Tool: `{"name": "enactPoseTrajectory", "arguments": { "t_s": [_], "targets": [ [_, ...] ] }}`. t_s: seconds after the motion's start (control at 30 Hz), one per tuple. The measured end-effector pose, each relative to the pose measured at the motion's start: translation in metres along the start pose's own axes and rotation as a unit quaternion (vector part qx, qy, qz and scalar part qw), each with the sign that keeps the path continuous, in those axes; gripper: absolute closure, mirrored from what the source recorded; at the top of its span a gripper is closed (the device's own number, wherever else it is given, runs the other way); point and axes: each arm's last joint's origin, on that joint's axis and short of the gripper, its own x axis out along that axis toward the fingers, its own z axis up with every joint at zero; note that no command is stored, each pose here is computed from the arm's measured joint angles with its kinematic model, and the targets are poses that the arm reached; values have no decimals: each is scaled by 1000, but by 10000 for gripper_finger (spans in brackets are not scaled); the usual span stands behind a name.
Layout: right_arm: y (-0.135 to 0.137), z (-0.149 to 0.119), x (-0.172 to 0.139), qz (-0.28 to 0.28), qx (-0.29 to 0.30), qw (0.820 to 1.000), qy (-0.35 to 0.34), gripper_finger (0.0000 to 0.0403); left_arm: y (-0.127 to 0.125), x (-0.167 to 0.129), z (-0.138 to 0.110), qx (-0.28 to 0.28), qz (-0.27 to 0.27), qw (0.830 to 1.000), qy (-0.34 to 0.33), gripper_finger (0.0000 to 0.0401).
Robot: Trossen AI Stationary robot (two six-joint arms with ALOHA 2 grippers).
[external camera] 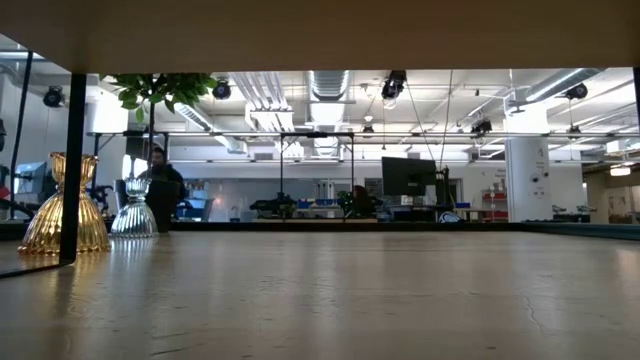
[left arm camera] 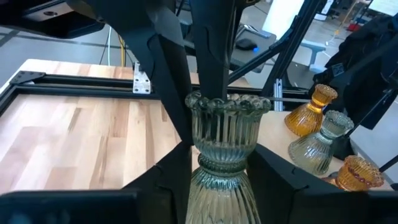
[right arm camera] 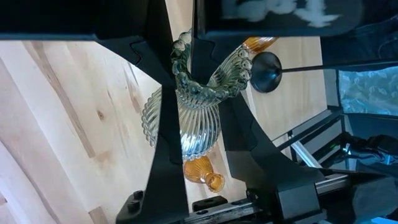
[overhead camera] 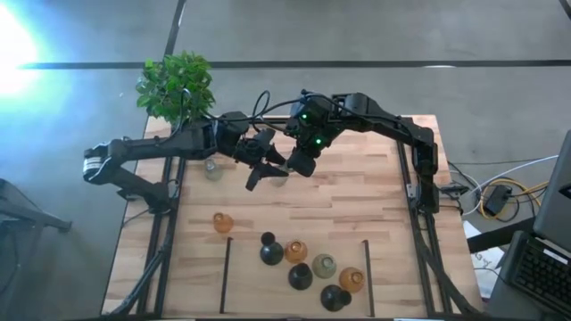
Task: Pick & Place candle stick holders
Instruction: Put the right transparent glass candle holder on the shelf
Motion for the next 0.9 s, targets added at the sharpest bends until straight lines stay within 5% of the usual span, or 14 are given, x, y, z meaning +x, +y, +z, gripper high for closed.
{"name": "enactPoseTrajectory", "arguments": {
  "t_s": [0.9],
  "targets": [
    [1,1,0,8,-10,1000,-4,381,0,0,0,4,-4,1000,-2,269]
  ]
}}
